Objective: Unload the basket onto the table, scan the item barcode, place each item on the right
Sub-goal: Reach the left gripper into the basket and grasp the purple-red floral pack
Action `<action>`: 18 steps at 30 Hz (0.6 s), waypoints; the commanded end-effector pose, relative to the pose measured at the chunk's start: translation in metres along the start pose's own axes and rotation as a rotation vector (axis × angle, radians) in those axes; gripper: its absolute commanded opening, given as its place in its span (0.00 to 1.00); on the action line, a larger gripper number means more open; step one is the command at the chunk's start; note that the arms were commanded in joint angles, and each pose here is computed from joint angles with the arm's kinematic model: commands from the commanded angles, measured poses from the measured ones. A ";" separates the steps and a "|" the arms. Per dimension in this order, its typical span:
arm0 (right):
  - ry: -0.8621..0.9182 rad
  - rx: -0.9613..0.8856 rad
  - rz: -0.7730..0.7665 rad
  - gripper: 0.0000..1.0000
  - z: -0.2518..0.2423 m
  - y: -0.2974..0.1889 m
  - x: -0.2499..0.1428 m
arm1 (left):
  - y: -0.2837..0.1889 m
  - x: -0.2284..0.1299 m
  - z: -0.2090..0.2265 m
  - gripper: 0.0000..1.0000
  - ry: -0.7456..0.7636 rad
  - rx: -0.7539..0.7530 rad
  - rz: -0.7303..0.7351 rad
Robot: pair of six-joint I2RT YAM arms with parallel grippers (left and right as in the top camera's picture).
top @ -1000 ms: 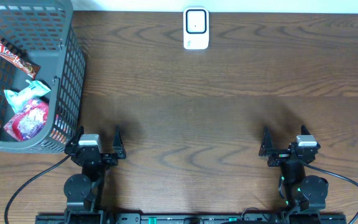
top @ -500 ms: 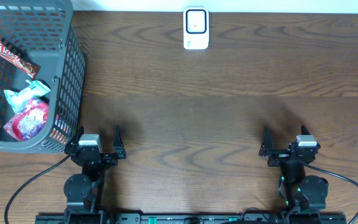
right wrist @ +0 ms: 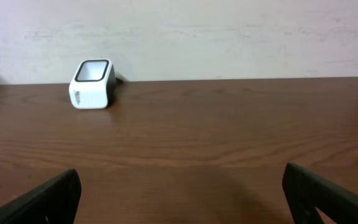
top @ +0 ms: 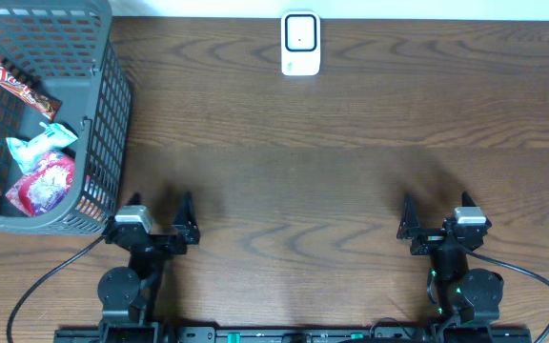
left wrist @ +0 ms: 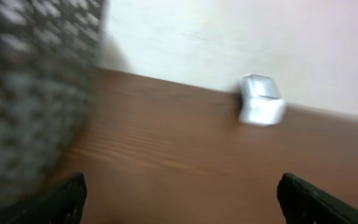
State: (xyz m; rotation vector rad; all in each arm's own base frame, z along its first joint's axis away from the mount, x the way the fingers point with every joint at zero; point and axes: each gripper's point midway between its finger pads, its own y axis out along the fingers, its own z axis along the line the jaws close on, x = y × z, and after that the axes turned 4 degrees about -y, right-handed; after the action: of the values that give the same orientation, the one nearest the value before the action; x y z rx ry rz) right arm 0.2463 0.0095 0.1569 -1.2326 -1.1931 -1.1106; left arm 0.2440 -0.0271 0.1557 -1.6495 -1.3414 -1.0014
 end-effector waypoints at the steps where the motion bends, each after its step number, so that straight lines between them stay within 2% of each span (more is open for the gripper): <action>1: -0.007 -0.018 0.002 0.99 -0.004 0.000 -0.001 | -0.004 -0.024 -0.029 0.98 -0.372 -0.157 0.150; 5: -0.007 -0.018 0.002 0.99 -0.004 0.000 -0.001 | -0.004 0.002 -0.042 0.98 -0.528 -0.225 0.074; 9: -0.007 -0.018 0.002 0.99 -0.004 0.000 -0.001 | -0.023 0.053 -0.081 0.98 -0.452 -0.462 -0.079; 11: -0.007 -0.018 0.002 0.99 -0.004 0.000 -0.001 | -0.034 0.078 -0.092 0.98 -0.423 -0.518 -0.160; 16: -0.007 -0.018 0.002 0.99 -0.004 0.000 -0.001 | -0.060 0.152 -0.102 0.98 -0.402 -0.495 -0.370; 18: -0.007 -0.018 0.002 0.99 -0.004 0.000 -0.001 | -0.068 0.180 -0.108 0.98 -0.328 -0.470 -0.437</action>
State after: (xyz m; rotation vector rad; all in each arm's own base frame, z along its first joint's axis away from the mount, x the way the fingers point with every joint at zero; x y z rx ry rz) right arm 0.2463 0.0095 0.1569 -1.2328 -1.1928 -1.1103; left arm 0.2056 -0.0597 0.3151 -2.1237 -1.7396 -1.2955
